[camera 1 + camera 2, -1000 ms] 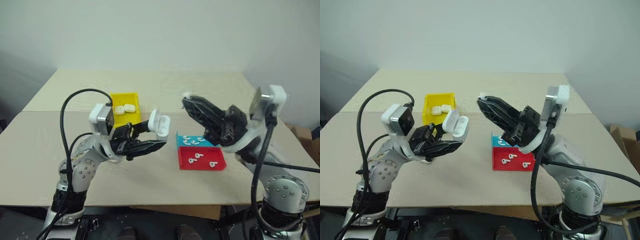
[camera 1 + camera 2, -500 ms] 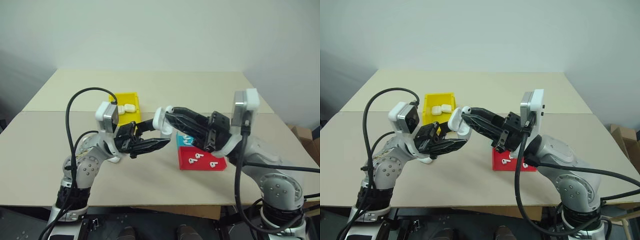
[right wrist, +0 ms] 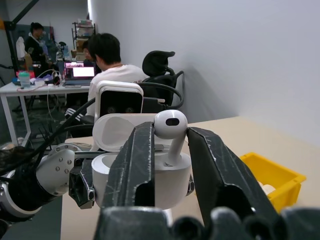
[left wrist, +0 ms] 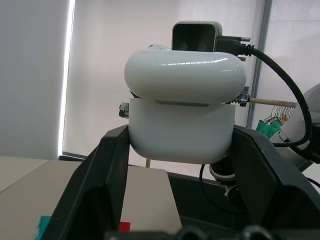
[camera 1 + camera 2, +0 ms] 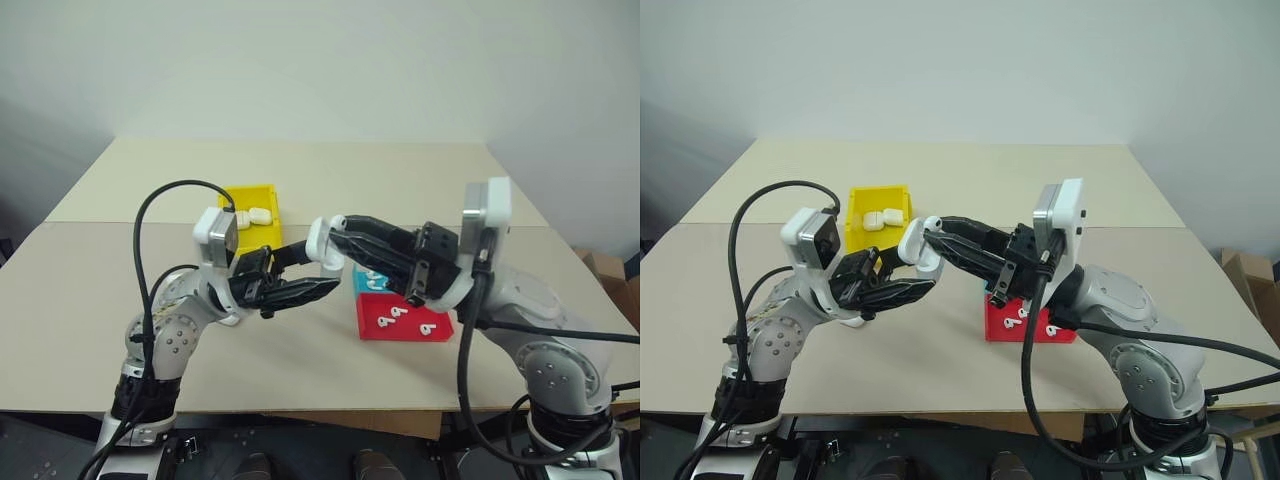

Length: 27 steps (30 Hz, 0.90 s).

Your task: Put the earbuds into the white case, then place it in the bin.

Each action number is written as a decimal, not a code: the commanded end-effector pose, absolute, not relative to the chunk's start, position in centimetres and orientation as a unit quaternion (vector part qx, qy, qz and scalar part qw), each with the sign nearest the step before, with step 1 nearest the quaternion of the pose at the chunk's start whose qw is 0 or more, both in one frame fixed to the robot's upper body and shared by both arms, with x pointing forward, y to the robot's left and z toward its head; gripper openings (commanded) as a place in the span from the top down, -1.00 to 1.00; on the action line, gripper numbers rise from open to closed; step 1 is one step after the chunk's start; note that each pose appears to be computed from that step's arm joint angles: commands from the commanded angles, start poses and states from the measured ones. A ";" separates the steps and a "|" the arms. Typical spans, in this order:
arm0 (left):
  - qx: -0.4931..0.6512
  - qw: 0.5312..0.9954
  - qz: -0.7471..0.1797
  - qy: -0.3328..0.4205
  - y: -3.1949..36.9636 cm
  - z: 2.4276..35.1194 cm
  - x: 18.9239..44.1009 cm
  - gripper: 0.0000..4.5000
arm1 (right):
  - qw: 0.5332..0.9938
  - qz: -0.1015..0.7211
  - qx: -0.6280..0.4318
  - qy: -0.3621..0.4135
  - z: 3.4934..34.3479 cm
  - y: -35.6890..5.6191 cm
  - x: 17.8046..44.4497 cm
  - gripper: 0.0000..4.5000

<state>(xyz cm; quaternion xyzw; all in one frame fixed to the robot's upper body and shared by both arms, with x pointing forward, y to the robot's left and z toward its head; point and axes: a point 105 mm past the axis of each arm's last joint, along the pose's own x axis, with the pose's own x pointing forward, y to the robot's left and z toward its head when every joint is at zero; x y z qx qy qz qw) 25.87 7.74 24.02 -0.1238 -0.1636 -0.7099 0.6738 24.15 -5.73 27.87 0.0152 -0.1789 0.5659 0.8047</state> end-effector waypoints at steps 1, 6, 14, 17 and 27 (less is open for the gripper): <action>-0.109 0.662 -0.714 -0.203 7.8 25.5 25.1 -0.22 | 0.790 0.590 0.001 -0.167 27.2 -5.2 23.5 -0.04; -0.108 0.662 -0.713 -0.204 7.8 25.5 25.2 -0.22 | 0.785 0.597 -0.011 -0.167 27.1 -5.3 23.3 -0.82; -0.090 0.717 -0.658 -0.212 7.7 25.4 26.9 -0.22 | 0.816 0.544 -0.013 -0.197 28.9 -8.3 25.3 -0.98; -0.095 0.722 -0.649 -0.221 7.8 25.7 27.0 -0.22 | 0.832 0.516 -0.046 -0.197 29.6 -10.4 27.0 -0.98; -0.092 0.734 -0.635 -0.225 8.1 26.0 27.2 -0.22 | 0.826 0.461 -0.324 -0.006 24.6 -15.4 34.8 -0.98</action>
